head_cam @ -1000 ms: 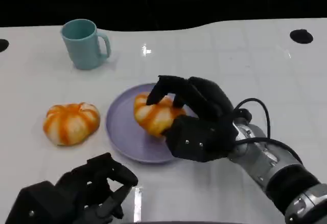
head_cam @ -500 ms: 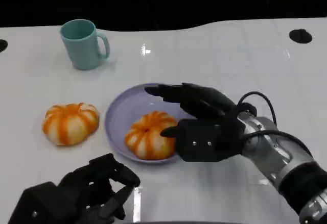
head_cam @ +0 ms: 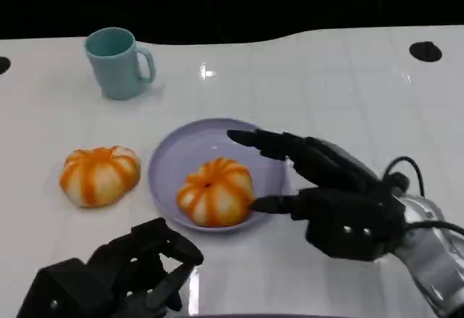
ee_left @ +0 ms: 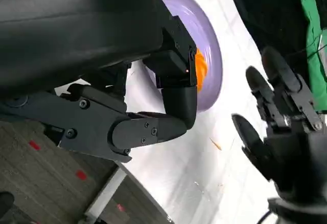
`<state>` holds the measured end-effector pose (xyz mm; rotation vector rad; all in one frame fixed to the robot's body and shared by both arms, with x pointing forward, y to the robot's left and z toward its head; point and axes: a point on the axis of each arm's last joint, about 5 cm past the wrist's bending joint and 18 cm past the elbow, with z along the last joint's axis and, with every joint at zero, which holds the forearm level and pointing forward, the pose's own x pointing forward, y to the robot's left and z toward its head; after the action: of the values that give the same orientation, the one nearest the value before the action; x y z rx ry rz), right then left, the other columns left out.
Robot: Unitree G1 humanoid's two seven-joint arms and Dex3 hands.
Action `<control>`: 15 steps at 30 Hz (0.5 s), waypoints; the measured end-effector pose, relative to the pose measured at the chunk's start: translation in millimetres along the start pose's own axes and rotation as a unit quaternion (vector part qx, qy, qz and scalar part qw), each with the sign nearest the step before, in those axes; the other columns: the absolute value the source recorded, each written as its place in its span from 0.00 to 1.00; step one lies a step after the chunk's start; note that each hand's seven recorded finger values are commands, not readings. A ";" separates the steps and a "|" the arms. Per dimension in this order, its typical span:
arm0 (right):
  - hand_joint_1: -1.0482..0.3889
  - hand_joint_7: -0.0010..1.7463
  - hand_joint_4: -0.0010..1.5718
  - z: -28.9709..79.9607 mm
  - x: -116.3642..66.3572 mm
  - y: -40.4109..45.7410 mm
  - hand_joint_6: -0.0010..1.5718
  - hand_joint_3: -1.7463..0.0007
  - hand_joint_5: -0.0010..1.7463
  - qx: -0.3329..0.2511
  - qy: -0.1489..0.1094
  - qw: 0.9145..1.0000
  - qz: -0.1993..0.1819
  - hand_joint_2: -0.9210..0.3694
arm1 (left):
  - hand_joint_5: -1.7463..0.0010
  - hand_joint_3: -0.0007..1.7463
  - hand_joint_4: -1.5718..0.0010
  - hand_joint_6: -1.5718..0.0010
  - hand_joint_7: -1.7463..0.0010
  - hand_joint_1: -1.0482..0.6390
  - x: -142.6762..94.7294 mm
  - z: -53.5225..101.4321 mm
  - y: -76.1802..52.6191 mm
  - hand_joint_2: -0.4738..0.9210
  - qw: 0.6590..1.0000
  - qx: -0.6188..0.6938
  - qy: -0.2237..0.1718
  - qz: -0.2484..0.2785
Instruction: Grasp the bread from the table and place it into the plate.
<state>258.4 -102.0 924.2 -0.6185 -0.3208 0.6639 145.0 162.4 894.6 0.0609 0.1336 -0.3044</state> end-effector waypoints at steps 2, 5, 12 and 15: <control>0.42 0.06 0.21 -1.0 -8.8 -1.5 0.29 0.89 0.30 0.015 -0.002 1.000 -0.011 0.00 | 0.00 0.27 0.60 0.63 0.22 0.39 0.3 0.1 -0.2 1.00 1.000 -0.001 -0.001 0.000; 0.45 0.08 0.23 -2.9 -22.9 -2.7 0.35 0.90 0.42 0.041 -0.006 0.998 -0.037 0.00 | 0.00 0.27 0.60 0.63 0.22 0.39 0.2 0.1 0.1 1.00 1.000 -0.002 -0.001 0.001; 0.60 0.22 0.33 -4.6 -53.3 -1.8 0.50 0.89 0.67 0.075 -0.005 0.994 -0.081 0.02 | 0.00 0.27 0.60 0.63 0.23 0.39 0.4 0.2 0.6 1.00 1.000 -0.003 0.000 0.002; 0.64 0.54 0.39 -9.2 -64.7 0.8 0.45 0.54 0.81 0.097 -0.006 0.990 -0.099 0.25 | 0.00 0.27 0.60 0.63 0.22 0.38 0.6 0.3 0.6 1.00 1.000 -0.003 0.000 0.002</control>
<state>213.8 -148.0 911.2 -0.3918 -0.3200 0.5010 145.9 162.8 894.8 0.0556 0.1342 -0.3000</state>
